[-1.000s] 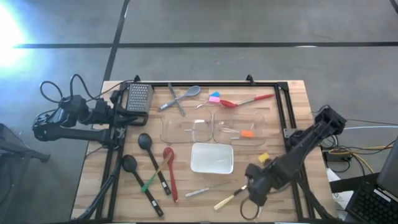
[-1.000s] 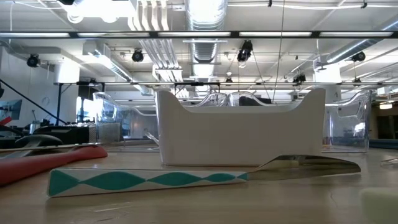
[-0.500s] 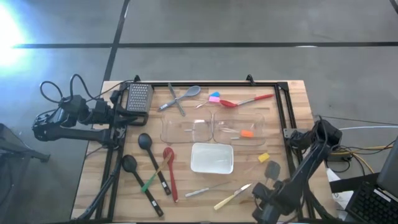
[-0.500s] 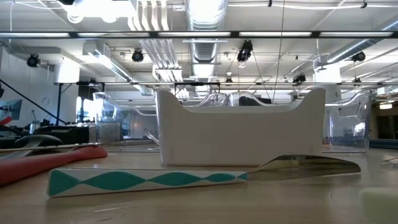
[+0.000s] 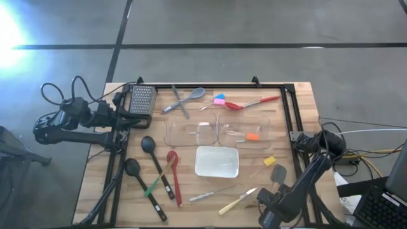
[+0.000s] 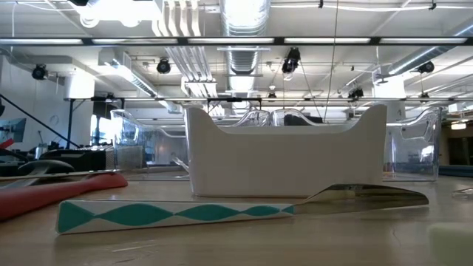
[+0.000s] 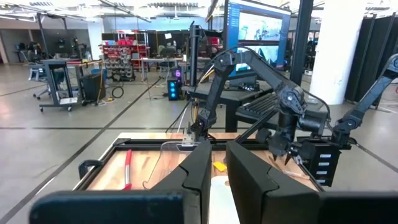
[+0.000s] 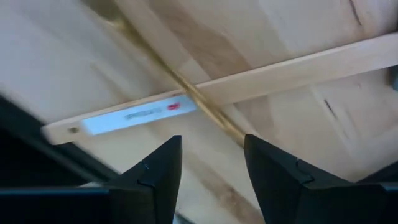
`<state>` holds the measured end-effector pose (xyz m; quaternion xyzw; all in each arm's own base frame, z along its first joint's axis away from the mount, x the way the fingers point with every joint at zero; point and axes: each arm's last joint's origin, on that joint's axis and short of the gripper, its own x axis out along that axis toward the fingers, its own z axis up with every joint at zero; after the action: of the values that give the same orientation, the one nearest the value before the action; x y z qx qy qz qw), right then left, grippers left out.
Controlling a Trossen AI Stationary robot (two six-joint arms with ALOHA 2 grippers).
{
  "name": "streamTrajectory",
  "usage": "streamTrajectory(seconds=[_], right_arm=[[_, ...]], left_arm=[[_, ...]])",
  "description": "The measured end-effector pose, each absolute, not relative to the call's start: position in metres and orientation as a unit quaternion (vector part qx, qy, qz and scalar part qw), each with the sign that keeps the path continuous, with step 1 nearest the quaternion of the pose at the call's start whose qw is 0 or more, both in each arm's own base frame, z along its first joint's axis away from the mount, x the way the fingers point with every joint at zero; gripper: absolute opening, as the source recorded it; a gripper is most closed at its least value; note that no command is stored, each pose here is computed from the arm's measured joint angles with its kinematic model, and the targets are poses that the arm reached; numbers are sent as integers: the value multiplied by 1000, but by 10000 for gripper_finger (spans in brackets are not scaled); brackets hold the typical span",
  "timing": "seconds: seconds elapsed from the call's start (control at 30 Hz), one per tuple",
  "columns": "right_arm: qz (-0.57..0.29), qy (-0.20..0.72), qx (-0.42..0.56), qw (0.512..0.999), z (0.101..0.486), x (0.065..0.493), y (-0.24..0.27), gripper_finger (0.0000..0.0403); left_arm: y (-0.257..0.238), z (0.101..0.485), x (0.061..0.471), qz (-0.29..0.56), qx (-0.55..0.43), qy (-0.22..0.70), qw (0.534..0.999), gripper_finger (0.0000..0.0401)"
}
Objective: Pick & Place Kitchen Items
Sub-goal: Put the gold knife into the white bin
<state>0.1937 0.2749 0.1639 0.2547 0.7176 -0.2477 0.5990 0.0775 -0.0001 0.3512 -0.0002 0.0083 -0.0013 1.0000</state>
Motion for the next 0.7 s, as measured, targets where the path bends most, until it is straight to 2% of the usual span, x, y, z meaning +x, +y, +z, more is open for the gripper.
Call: streamTrajectory(seconds=[0.23, 0.53, 0.7], right_arm=[[-239, 739, 217, 590, 147, 192, 276, 159], [-220, 745, 206, 596, 136, 190, 278, 114], [-217, 745, 204, 596, 134, 189, 278, 73]], left_arm=[[0, 351, 77, -1, 0, 8, 1000, 58], [0, 351, 77, -1, 0, 8, 1000, 58], [0, 351, 78, -1, 0, 8, 1000, 58]])
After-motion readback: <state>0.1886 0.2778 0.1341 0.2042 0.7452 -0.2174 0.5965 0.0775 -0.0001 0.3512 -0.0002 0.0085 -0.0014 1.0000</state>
